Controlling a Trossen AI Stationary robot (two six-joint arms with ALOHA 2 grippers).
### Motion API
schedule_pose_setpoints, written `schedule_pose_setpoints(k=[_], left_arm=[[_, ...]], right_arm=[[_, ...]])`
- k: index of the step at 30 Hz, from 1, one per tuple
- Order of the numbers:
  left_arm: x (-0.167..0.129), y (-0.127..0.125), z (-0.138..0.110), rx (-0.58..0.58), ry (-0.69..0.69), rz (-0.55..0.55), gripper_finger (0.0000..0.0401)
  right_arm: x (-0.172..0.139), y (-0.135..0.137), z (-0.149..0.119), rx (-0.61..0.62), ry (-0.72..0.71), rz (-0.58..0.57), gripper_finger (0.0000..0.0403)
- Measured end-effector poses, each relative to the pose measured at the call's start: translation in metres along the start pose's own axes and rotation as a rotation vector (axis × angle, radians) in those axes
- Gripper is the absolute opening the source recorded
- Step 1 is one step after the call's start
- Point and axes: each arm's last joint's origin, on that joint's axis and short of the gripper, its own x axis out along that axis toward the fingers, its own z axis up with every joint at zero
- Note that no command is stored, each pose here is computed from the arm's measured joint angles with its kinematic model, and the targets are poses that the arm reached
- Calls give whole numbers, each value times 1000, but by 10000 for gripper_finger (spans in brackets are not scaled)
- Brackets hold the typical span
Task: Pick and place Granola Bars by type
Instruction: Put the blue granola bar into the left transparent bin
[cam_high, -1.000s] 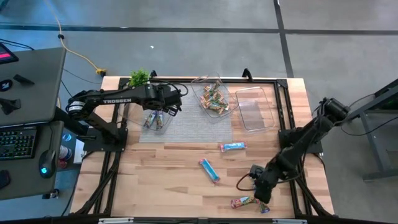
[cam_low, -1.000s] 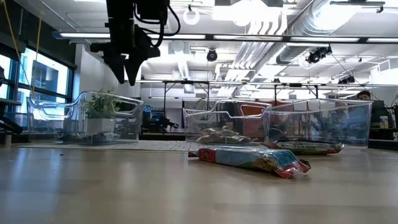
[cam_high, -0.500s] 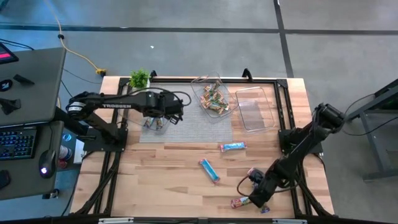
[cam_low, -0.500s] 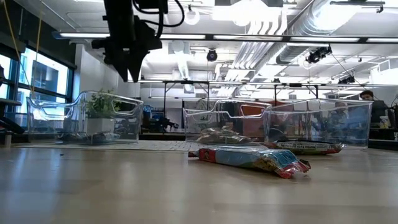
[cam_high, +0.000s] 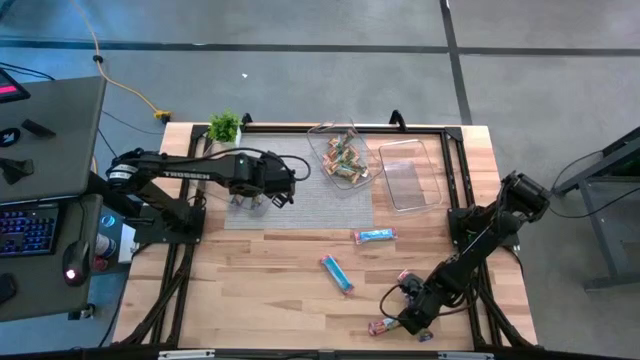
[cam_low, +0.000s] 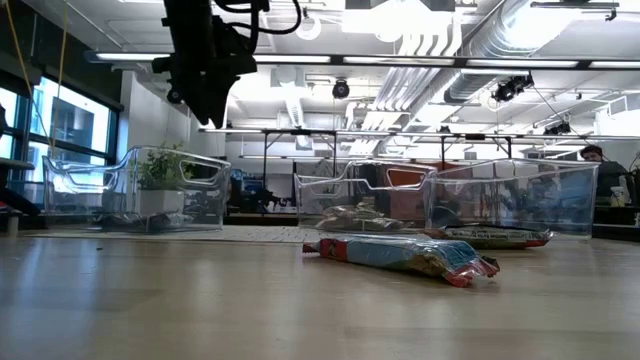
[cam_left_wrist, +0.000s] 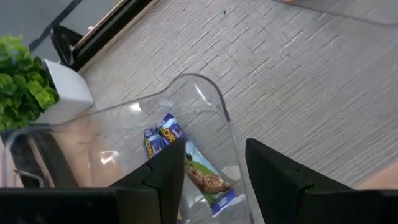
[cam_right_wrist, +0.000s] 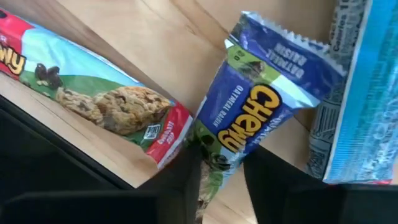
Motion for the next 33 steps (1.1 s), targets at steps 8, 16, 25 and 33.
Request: schedule_pose_setpoints(k=[8,16,25,33], left_arm=[[0,1,1,144,-30,34,160],[-2,2,4,221,-96,83,160],[-15,16,5,248,-179,156,160],[-37,39,-1,221,-190,90,160]], right_arm=[[1,15,1,-23,-17,163,10],[-12,33,33,-85,-312,344,5],[-60,37,158,-232,-928,339,5],[-141,36,229,-491,-1582,334,6]])
